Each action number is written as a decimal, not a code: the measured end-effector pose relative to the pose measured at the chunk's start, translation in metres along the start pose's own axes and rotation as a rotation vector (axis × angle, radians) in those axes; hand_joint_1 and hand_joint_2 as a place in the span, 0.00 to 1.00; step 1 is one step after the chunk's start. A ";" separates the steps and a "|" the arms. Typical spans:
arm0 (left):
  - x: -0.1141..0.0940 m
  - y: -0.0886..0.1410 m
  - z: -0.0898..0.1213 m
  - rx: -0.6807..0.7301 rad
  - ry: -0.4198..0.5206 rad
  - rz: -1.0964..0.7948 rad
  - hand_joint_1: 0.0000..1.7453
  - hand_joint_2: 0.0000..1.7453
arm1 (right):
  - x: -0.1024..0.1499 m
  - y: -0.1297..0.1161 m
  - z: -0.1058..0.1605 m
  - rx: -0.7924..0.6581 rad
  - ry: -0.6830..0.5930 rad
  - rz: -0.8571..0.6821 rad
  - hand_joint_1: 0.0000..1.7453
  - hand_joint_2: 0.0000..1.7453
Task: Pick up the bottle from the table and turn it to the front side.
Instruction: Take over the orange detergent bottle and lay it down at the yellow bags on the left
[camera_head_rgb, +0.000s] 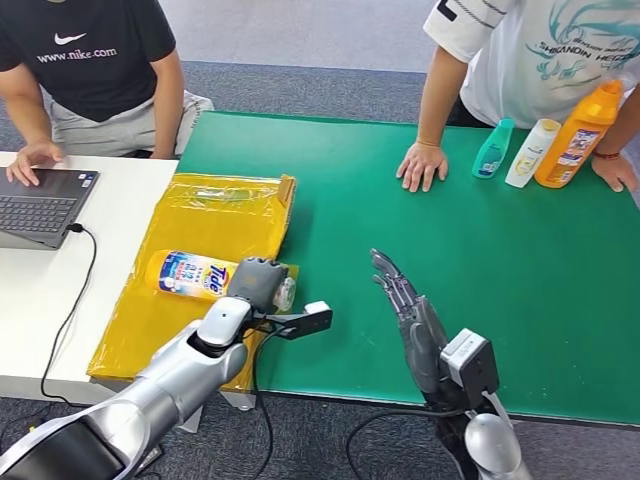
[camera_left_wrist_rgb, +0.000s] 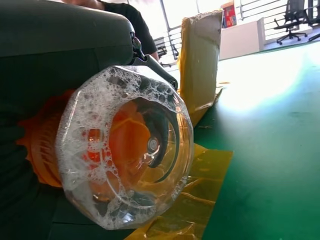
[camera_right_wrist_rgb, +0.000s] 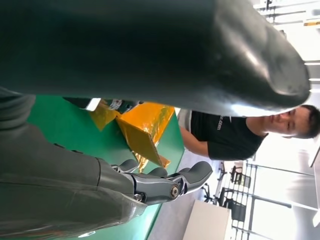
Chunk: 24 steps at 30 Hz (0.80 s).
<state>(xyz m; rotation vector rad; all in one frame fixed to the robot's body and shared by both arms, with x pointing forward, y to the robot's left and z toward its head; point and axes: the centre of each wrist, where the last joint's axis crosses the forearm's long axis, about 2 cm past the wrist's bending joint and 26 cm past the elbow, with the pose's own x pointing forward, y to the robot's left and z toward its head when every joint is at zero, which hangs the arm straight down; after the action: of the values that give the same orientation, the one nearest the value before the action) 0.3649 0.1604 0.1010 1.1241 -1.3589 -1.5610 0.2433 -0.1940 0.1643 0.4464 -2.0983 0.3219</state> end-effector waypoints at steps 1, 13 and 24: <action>0.000 -0.001 0.000 0.003 -0.004 -0.002 1.00 1.00 | 0.000 0.000 0.000 0.001 0.000 -0.002 0.00 0.00; -0.005 -0.005 -0.003 -0.007 -0.037 -0.062 1.00 1.00 | -0.004 0.005 -0.001 0.014 0.010 -0.022 0.00 0.00; -0.028 0.004 -0.013 0.002 0.025 -0.084 1.00 1.00 | -0.005 0.005 -0.001 0.015 0.014 -0.030 0.00 0.00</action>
<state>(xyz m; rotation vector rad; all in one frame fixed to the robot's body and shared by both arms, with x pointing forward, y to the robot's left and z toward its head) 0.3864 0.1821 0.1080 1.2117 -1.3121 -1.5998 0.2437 -0.1880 0.1604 0.4827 -2.0750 0.3219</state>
